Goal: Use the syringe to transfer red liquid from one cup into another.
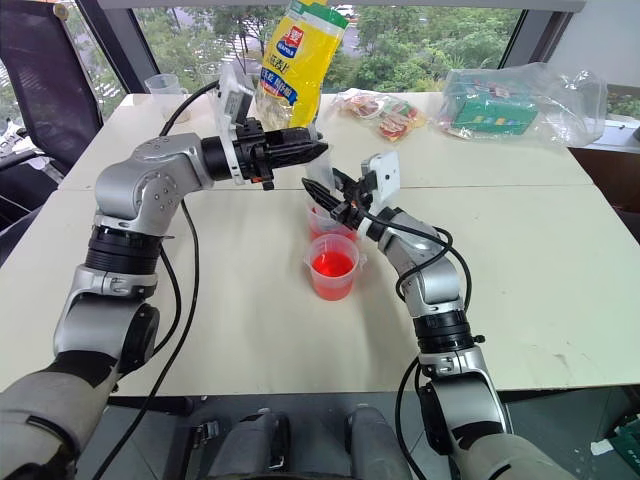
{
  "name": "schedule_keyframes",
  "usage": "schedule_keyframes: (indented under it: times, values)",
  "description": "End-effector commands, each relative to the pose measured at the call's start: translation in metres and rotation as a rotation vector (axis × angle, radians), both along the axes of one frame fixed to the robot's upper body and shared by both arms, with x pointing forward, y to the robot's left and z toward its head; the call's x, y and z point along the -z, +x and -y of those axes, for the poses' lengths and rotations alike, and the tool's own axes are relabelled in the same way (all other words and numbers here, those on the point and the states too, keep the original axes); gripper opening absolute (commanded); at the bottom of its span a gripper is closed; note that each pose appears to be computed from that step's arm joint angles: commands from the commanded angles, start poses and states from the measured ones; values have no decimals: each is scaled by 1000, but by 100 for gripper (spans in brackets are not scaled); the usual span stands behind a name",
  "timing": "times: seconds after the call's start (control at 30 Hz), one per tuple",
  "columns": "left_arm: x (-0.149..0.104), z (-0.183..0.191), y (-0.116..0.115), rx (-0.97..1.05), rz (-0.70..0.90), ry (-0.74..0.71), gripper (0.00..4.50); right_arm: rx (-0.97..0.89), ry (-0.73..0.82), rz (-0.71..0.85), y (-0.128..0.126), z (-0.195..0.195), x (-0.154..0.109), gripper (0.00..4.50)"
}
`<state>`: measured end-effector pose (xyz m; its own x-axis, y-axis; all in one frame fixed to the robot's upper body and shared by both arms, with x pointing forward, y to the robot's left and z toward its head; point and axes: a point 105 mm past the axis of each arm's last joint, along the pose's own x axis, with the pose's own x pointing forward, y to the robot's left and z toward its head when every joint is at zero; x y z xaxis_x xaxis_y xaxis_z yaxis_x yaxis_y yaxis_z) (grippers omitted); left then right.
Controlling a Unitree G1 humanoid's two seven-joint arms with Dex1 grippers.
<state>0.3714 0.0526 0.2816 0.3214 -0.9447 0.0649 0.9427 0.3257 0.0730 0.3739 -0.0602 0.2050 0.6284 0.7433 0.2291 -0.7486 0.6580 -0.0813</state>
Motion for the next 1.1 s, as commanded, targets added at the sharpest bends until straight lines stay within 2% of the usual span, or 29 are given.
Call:
schedule_keyframes:
  times: [0.03,0.43,0.77,1.03,1.1]
  values:
    - [-20,14,-13,70,77,-11,5,-22,-27,13,-3,-5,-1,135]
    - [-64,13,-19,48,205,-67,5,-53,-128,-81,1,-5,25,135]
    - [-85,4,-18,10,271,-79,5,-65,-149,-125,-1,-6,40,135]
    - [-85,2,-17,-16,306,-59,5,-77,-158,-84,-2,-10,30,135]
    - [-79,2,-16,-15,299,-49,5,-78,-137,-57,-3,-12,18,135]
